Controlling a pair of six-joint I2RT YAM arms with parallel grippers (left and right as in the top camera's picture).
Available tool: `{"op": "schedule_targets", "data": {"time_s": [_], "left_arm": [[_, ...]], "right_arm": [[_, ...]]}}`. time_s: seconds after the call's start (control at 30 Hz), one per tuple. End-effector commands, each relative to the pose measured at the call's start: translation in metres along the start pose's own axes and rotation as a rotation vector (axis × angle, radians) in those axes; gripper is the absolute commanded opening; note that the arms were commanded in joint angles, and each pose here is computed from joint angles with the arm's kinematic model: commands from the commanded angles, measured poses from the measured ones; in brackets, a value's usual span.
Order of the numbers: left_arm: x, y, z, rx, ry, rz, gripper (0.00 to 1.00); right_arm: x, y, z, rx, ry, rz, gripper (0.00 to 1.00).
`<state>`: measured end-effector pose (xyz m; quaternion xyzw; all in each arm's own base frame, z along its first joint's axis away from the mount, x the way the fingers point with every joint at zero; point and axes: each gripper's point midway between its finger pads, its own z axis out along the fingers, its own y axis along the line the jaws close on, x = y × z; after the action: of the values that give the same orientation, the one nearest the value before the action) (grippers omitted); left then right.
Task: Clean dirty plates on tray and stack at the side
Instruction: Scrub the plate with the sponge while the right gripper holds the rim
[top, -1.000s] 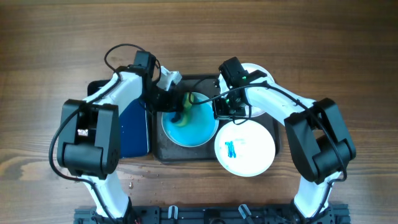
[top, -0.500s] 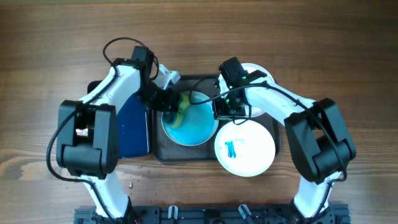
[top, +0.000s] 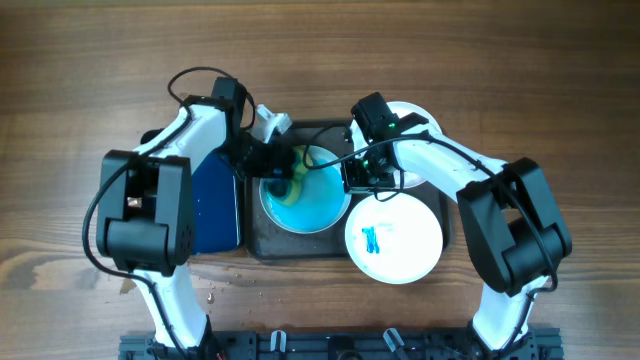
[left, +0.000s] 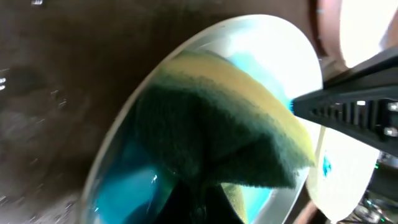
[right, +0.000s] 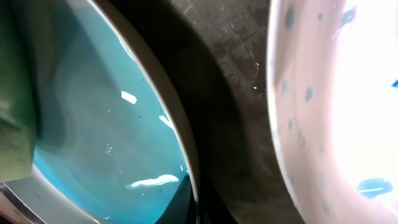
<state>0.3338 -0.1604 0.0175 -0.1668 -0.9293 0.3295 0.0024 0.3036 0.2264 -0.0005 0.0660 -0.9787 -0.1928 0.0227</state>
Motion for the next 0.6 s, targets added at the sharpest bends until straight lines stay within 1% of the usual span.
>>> {"op": "schedule_targets", "data": {"time_s": [0.0, 0.13, 0.2, 0.37, 0.4, 0.5, 0.57], "left_arm": [[-0.007, -0.037, 0.014, 0.163, -0.005, 0.094, 0.04], [0.003, -0.079, 0.045, 0.188, 0.066, 0.216, 0.04], [0.003, -0.088, 0.055, 0.171, 0.075, 0.237, 0.04], [-0.008, -0.059, 0.037, 0.14, 0.027, 0.126, 0.04], [-0.008, -0.047, 0.032, 0.109, 0.022, 0.09, 0.04], [-0.006, -0.003, 0.021, -0.059, 0.022, -0.034, 0.04], [0.002, 0.015, 0.011, -0.112, 0.042, -0.088, 0.04]], "right_arm": [[0.008, -0.011, 0.009, 0.047, 0.033, -0.013, 0.04], [0.009, -0.011, 0.009, 0.048, 0.036, -0.008, 0.04], [0.01, -0.011, 0.009, 0.049, 0.039, -0.007, 0.04], [0.01, -0.012, 0.009, 0.05, 0.04, -0.007, 0.04], [0.01, -0.012, 0.009, 0.05, 0.04, -0.007, 0.04], [0.01, -0.012, 0.009, 0.05, 0.04, -0.008, 0.04], [0.01, -0.011, 0.009, 0.049, 0.038, -0.009, 0.04]]}}
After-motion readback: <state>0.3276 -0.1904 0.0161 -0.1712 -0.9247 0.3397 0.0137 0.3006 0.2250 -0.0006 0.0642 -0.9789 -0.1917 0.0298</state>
